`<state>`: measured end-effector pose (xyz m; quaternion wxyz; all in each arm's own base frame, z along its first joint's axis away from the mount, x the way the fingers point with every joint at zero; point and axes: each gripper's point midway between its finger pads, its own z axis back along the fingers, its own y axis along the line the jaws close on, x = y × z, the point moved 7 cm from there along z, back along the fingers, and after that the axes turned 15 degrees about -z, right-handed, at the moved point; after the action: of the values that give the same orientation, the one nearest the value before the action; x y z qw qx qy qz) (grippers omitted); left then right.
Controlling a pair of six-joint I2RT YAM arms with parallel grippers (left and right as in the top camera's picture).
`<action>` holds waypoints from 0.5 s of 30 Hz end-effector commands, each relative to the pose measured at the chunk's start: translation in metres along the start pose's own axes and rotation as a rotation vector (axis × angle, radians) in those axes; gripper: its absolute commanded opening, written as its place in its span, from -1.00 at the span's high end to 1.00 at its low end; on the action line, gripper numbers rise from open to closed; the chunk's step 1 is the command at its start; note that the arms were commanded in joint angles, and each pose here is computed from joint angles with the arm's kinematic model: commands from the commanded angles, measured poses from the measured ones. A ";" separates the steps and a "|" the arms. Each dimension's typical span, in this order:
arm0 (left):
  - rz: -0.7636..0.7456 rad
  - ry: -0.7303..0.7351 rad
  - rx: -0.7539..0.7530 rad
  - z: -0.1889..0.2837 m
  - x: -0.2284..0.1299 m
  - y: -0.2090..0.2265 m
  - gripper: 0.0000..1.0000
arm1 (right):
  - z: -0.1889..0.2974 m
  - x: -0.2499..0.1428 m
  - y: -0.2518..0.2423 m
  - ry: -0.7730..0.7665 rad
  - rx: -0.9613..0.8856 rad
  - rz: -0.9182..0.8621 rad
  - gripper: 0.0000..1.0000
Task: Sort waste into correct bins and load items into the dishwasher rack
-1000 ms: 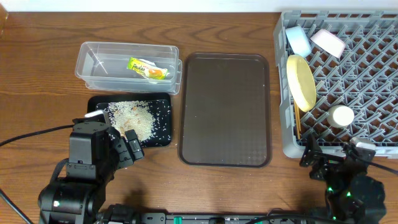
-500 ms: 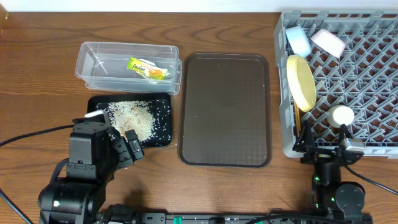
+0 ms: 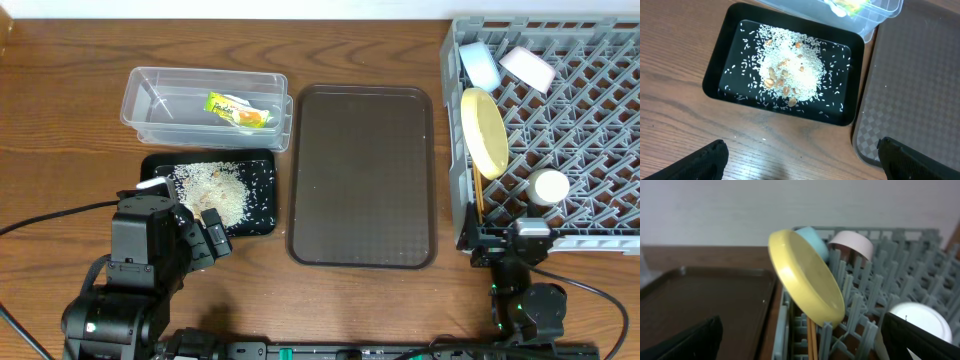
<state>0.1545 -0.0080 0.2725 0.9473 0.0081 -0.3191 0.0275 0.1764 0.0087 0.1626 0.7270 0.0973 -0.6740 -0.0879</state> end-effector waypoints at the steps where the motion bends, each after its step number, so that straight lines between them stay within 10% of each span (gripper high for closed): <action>1: -0.009 0.006 -0.001 -0.001 -0.001 0.000 -0.96 | 0.001 -0.004 0.008 0.021 0.074 0.109 -0.98; 15: -0.009 0.006 -0.001 -0.001 -0.001 0.000 -0.96 | 0.001 -0.003 0.007 0.015 0.059 0.083 -0.99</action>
<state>0.1545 -0.0080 0.2725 0.9473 0.0081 -0.3191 0.0275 0.1762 0.0134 0.1623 0.7315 0.0906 -0.6742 -0.0471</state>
